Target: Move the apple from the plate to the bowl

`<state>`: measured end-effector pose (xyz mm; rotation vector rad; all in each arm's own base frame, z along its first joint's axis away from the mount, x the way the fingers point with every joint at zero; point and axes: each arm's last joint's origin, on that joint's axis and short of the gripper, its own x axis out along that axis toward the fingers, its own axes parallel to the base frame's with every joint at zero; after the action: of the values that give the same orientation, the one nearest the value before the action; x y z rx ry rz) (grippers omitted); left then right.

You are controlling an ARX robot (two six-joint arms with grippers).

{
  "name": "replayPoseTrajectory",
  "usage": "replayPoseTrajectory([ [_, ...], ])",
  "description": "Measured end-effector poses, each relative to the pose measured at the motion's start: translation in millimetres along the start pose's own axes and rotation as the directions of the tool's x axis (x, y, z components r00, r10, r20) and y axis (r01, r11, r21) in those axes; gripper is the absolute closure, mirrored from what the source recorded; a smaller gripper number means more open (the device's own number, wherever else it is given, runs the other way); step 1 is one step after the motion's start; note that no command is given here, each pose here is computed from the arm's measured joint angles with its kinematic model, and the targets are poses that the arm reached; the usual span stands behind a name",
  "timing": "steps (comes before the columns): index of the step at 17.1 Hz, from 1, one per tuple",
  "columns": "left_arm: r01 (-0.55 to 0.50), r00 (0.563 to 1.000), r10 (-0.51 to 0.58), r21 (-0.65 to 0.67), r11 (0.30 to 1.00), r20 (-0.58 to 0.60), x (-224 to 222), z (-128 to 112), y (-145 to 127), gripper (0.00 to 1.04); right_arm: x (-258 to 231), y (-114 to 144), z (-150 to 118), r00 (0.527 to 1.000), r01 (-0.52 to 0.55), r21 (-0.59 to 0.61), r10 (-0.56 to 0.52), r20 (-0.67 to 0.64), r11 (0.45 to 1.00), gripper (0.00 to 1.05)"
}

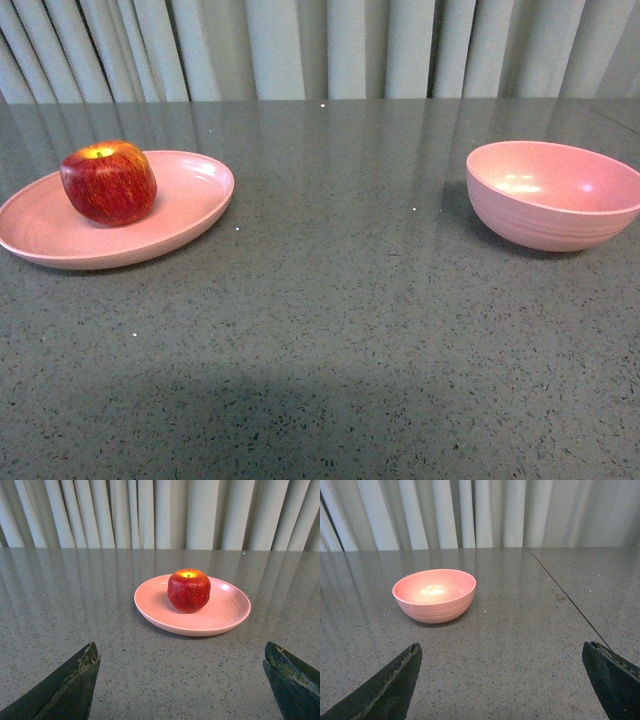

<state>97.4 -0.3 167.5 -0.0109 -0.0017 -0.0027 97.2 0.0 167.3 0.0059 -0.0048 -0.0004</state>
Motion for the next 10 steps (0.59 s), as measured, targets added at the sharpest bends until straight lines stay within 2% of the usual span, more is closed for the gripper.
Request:
replayPoseTrajectory([
  [10,0.0,1.0,0.0,0.0,1.0,0.0,0.0,0.0,0.0,0.07,0.0,0.0,0.0,1.0,0.0,0.0,0.0,0.0,1.0,0.07],
])
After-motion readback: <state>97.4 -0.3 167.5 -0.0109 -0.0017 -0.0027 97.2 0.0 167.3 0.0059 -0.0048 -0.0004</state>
